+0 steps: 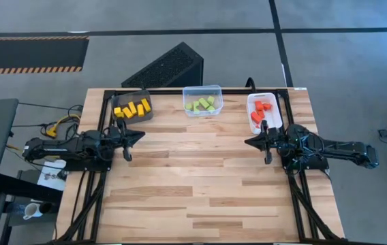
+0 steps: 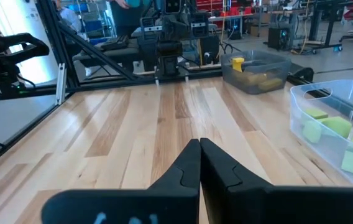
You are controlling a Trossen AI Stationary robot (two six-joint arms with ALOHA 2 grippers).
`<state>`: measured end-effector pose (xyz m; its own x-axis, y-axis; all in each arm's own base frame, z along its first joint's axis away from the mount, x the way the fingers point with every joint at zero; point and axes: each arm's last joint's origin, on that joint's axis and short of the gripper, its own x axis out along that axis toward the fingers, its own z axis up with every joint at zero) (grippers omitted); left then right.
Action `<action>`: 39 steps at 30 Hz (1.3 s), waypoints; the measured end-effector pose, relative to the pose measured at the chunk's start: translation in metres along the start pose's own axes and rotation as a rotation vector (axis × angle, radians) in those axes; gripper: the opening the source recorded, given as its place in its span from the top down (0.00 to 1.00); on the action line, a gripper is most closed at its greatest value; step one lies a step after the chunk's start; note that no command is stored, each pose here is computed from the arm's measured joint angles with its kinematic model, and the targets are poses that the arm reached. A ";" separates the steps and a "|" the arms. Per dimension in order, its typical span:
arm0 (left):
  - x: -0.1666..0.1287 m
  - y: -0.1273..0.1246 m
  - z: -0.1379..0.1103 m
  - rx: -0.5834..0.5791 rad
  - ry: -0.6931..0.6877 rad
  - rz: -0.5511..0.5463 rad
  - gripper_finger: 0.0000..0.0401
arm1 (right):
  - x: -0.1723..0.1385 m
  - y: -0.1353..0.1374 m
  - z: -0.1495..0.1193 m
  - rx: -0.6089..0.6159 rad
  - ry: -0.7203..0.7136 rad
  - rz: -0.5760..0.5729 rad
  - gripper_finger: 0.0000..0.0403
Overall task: Sort & place blocks by color
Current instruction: Return to Home Position
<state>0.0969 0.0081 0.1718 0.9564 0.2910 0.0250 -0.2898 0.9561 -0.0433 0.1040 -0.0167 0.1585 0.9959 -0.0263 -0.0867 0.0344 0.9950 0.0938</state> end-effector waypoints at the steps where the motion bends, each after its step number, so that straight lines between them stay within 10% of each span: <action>1: 0.000 0.000 0.000 -0.004 0.000 0.000 1.00 | 0.000 0.000 0.000 0.000 0.000 0.000 0.95; 39: 0.000 0.000 0.000 -0.013 0.000 -0.002 1.00 | 0.000 0.000 0.000 0.001 0.000 0.000 0.93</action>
<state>0.0969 0.0080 0.1718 0.9571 0.2888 0.0253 -0.2871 0.9563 -0.0560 0.1040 -0.0167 0.1584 0.9959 -0.0263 -0.0867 0.0345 0.9949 0.0946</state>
